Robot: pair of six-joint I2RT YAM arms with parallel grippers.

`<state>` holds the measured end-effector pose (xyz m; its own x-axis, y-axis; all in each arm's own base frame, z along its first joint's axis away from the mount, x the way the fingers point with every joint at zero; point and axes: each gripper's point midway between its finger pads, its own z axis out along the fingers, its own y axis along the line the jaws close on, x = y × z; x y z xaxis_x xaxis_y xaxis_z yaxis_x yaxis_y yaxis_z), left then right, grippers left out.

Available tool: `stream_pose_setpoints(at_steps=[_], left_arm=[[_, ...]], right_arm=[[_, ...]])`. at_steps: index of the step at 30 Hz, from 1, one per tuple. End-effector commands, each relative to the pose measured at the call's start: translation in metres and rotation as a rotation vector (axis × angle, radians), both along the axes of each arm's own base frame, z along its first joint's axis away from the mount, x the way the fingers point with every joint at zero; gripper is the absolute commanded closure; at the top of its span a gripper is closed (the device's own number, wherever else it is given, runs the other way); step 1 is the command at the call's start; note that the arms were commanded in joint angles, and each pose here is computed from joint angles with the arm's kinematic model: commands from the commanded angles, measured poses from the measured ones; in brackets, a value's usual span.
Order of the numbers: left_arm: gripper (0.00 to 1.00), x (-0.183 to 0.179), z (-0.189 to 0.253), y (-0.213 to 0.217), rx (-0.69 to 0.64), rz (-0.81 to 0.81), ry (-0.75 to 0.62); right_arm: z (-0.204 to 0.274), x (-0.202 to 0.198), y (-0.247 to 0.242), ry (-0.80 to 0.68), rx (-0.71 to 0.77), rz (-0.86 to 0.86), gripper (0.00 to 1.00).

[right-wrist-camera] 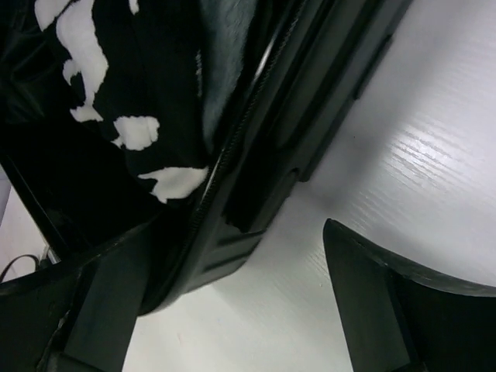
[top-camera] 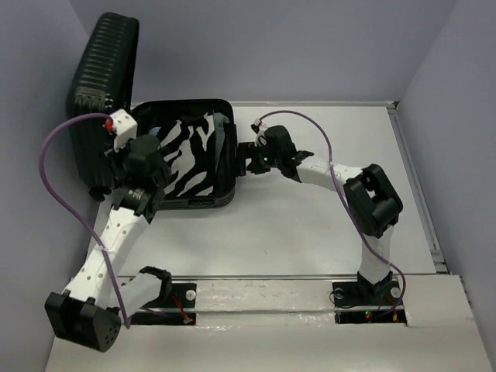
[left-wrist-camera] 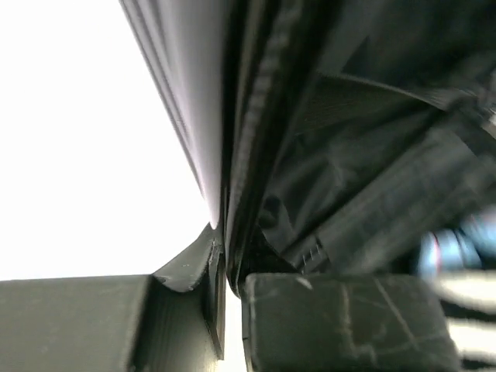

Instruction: Pack the luggage

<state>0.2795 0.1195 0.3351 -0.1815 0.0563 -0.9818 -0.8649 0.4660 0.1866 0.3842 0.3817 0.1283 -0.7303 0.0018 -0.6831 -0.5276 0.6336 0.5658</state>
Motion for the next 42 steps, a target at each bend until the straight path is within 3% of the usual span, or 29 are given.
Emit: stream_pose_setpoints(at_steps=[1, 5, 7, 8, 10, 12, 13, 14, 16, 18, 20, 24, 26, 28, 29, 31, 32, 33, 34, 35, 36, 37, 38, 39, 40, 42], left_arm=[[0.94, 0.005, 0.003, -0.080, 0.002, -0.324, -0.067], [0.94, -0.010, -0.009, -0.142, -0.009, -0.562, -0.048], [0.94, -0.018, -0.018, -0.170, -0.004, -0.659, -0.018], [0.94, -0.022, -0.024, -0.205, -0.005, -0.785, 0.001], [0.94, -0.029, -0.027, -0.237, -0.009, -0.879, 0.028], [0.94, -0.041, -0.039, -0.283, 0.039, -1.013, 0.102], [0.92, -0.044, -0.033, -0.298, 0.032, -1.053, 0.103], [0.65, -0.052, -0.041, -0.324, 0.032, -1.129, 0.135], [0.32, -0.060, -0.030, -0.344, -0.008, -1.188, 0.136], [0.06, -0.068, -0.016, -0.358, -0.059, -1.254, 0.110], [0.01, -0.072, 0.008, -0.366, -0.148, -1.318, 0.052], [0.01, -0.080, 0.069, -0.370, -0.318, -1.417, -0.089], [0.01, -0.066, 0.082, -0.357, -0.336, -1.358, -0.105], [0.01, -0.049, 0.093, -0.346, -0.360, -1.328, -0.107], [0.01, -0.021, 0.095, -0.318, -0.360, -1.224, -0.127], [0.01, 0.006, 0.101, -0.299, -0.411, -1.193, -0.164], [0.01, 0.033, 0.101, -0.266, -0.403, -1.094, -0.184], [0.01, 0.045, 0.099, -0.260, -0.413, -1.093, -0.181], [0.01, 0.055, 0.109, -0.248, -0.436, -1.063, -0.216], [0.01, 0.079, 0.102, -0.230, -0.440, -1.018, -0.198], [0.01, 0.091, 0.109, -0.219, -0.447, -0.992, -0.212], [0.01, 0.103, 0.106, -0.210, -0.480, -0.968, -0.219], [0.01, 0.127, 0.087, -0.219, -0.522, -1.020, -0.156], [0.01, 0.145, 0.078, -0.195, -0.545, -0.977, -0.139], [0.01, 0.156, 0.088, -0.190, -0.558, -0.982, -0.156], [0.01, 0.193, 0.054, -0.188, -0.591, -0.963, -0.066]], right_arm=[[0.022, 0.006, 0.017, 0.004, 0.099, 0.016, 0.09], [0.009, 0.004, 0.014, 0.022, 0.078, 0.006, 0.28], [0.005, 0.005, 0.013, 0.027, 0.073, -0.004, 0.52], [0.002, 0.004, 0.013, 0.033, 0.070, -0.004, 0.67], [-0.003, 0.006, 0.010, 0.037, 0.059, -0.024, 0.83], [-0.007, 0.004, 0.003, 0.031, 0.037, -0.047, 0.93], [-0.009, 0.005, -0.001, 0.015, 0.018, -0.057, 0.93], [-0.011, 0.002, -0.006, 0.012, 0.007, -0.062, 0.93], [-0.012, 0.003, -0.016, -0.006, -0.014, -0.070, 0.93], [-0.014, 0.006, -0.031, -0.013, -0.029, -0.090, 0.93], [-0.017, 0.004, -0.047, -0.018, -0.047, -0.101, 0.93], [-0.019, 0.007, -0.076, -0.050, -0.080, -0.098, 0.93], [-0.016, 0.006, -0.086, -0.052, -0.082, -0.085, 0.93], [-0.011, 0.015, -0.107, -0.064, -0.088, -0.104, 0.93], [-0.005, 0.013, -0.118, -0.067, -0.088, -0.118, 0.93], [0.005, 0.022, -0.146, -0.083, -0.088, -0.182, 0.93], [0.008, 0.023, -0.156, -0.092, -0.094, -0.205, 0.93], [0.017, 0.022, -0.166, -0.116, -0.100, -0.232, 0.93], [0.020, 0.026, -0.178, -0.134, -0.130, -0.273, 0.85], [0.023, 0.027, -0.186, -0.138, -0.146, -0.296, 0.44], [0.032, 0.026, -0.196, -0.141, -0.158, -0.326, 0.19], [0.035, 0.026, -0.202, -0.145, -0.179, -0.358, 0.07], [0.038, 0.022, -0.207, -0.135, -0.196, -0.374, 0.01], [0.045, 0.020, -0.210, -0.145, -0.200, -0.388, 0.00], [0.051, 0.017, -0.213, -0.154, -0.204, -0.400, 0.00], [0.077, 0.007, -0.222, -0.194, -0.195, -0.432, 0.00]])
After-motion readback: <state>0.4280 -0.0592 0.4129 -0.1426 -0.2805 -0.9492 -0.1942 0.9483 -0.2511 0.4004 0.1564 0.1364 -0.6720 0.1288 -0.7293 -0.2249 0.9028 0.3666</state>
